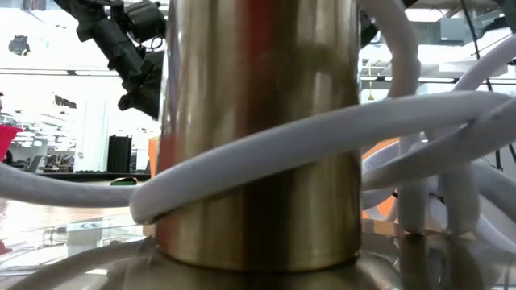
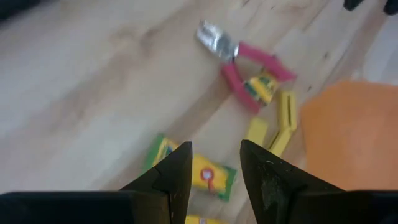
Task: Pick & Place School Supplies
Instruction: Put the pink puncher into the yellow bin
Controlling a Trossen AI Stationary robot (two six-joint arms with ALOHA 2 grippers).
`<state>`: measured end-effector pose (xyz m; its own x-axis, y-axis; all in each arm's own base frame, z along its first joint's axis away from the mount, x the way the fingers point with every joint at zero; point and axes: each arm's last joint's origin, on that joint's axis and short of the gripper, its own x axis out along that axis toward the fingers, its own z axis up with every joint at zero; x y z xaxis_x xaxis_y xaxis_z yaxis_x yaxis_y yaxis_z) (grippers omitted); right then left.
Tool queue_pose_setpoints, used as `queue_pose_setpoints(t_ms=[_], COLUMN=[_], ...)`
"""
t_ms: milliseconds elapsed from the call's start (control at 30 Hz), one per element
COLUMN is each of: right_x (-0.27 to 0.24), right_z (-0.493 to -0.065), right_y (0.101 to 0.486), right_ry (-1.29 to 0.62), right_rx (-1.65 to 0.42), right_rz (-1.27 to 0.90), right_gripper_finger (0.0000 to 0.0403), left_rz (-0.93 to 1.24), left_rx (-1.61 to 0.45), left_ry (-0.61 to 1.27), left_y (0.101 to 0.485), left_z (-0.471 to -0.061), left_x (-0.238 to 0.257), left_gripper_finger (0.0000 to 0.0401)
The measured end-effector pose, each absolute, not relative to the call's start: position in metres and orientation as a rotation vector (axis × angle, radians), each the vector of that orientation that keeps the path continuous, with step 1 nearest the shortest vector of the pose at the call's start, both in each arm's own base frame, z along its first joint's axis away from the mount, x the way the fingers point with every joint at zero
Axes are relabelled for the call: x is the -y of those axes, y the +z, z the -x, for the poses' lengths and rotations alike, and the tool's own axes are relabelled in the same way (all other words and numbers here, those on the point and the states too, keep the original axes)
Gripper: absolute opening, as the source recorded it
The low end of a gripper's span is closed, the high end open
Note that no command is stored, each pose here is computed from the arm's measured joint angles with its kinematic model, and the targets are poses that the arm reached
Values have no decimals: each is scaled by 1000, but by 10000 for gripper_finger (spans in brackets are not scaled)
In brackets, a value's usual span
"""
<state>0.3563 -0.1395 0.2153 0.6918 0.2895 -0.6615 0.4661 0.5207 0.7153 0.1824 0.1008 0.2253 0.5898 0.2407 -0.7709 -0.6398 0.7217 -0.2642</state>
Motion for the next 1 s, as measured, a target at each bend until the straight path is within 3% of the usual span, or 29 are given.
queue_pose_setpoints(t_ms=[500, 1000], right_x=[144, 141], right_z=[-378, -387], right_y=[178, 168], right_ry=[-206, -365], right_rx=[-823, -770], right_rz=[-1199, -1214], right_gripper_finger=[204, 199], left_rz=[628, 617], left_rx=[-848, -802], left_ry=[516, 512], left_y=[184, 185], left_z=[-169, -172], left_x=[-95, -96], left_gripper_finger=[131, 131])
